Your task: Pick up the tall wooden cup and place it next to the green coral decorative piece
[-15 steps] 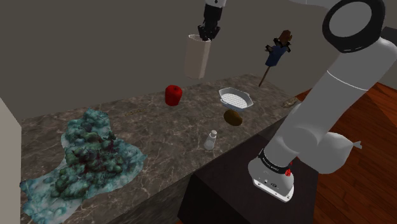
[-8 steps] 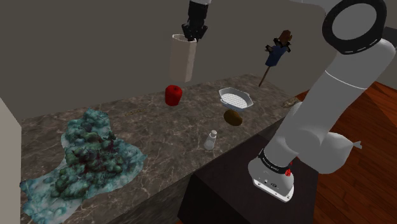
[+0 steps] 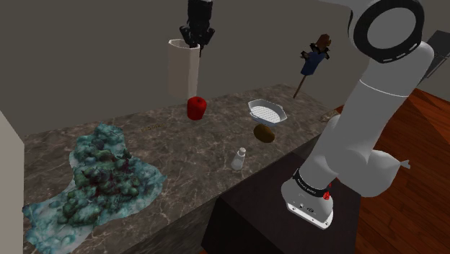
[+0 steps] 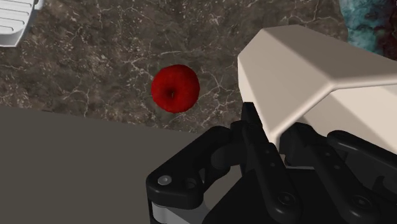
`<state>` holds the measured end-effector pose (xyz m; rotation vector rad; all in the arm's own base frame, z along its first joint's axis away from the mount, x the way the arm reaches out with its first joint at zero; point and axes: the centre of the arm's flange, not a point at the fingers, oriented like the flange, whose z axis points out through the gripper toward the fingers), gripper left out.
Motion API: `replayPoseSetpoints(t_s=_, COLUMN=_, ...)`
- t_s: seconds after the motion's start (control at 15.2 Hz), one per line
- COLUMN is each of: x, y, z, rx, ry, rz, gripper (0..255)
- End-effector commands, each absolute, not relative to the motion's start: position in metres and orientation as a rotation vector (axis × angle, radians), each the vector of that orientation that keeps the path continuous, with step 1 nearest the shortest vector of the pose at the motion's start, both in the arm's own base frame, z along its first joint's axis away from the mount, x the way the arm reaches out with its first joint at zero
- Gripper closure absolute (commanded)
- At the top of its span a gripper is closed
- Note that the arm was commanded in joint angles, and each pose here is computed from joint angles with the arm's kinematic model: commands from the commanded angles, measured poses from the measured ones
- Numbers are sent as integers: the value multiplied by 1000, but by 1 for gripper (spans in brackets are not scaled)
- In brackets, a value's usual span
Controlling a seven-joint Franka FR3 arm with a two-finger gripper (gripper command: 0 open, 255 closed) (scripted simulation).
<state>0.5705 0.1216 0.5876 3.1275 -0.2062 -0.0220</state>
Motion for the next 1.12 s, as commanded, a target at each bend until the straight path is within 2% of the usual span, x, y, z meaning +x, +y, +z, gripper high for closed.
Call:
replayPoseSetpoints(t_s=0.0, x=573, y=148, z=587, rx=3128, ry=-208, rz=-20, gripper=255)
replayPoseSetpoints(t_s=0.46, x=587, y=236, z=588, rx=3128, ry=-208, rz=-20, gripper=255)
replayPoseSetpoints(t_s=1.06, x=587, y=236, z=540, rx=3128, ry=-208, rz=-20, gripper=255)
